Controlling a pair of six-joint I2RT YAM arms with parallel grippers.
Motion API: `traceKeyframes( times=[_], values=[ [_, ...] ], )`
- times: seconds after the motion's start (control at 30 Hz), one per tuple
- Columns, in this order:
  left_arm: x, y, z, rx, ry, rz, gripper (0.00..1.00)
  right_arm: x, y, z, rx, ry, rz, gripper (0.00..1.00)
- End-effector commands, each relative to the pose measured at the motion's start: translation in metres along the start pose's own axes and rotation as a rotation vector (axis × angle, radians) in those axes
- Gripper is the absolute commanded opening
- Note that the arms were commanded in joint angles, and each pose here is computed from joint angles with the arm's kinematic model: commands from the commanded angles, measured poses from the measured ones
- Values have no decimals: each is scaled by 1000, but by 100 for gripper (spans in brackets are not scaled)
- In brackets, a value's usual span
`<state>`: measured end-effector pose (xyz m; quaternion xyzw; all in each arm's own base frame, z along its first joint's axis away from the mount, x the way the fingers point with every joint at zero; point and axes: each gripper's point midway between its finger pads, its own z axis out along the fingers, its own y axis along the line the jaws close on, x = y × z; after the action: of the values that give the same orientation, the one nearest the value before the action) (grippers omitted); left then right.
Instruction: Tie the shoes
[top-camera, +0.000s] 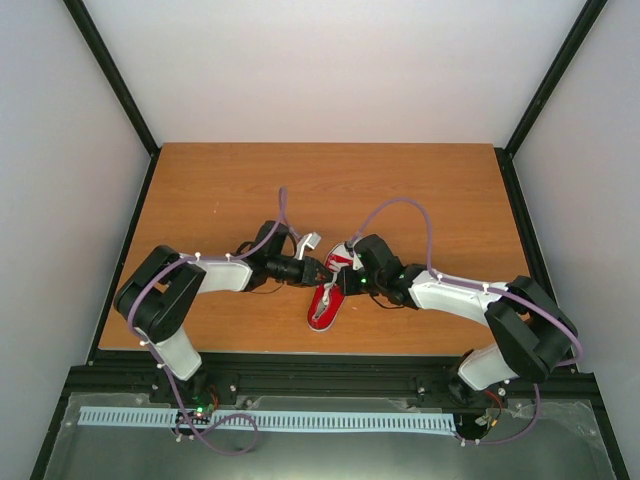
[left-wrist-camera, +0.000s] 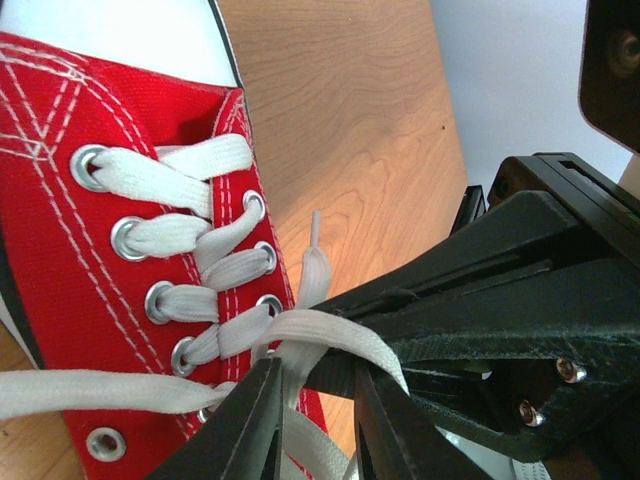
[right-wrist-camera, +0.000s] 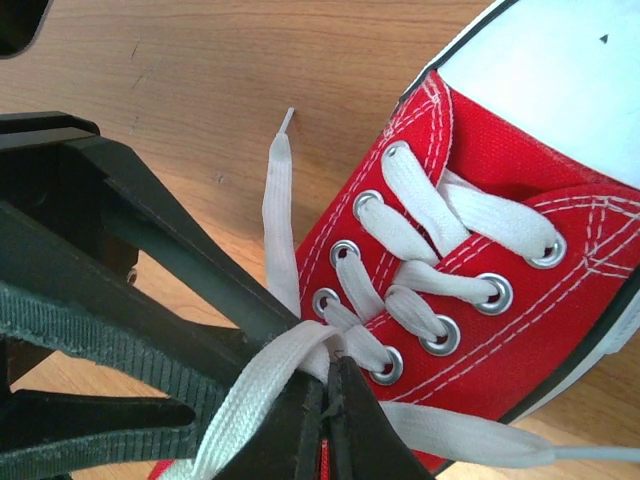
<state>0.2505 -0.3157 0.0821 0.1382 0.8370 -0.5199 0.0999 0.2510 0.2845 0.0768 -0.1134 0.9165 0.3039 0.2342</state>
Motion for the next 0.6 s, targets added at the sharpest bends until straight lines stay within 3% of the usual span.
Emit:
traceKeyframes(
  times=[0.0,0.17,0.57],
  values=[
    [-15,-1,-1,-7,-42,58,26,-7,19,-4,-87,-23,-20,3],
    [-16,-3,-4,-8,-49,105,30,-5,19,-6,-96,-11,-26,3],
    [-14,-10,-3,37,-35,164,28,-5,18,-12,-167,-12,10,3]
  ],
)
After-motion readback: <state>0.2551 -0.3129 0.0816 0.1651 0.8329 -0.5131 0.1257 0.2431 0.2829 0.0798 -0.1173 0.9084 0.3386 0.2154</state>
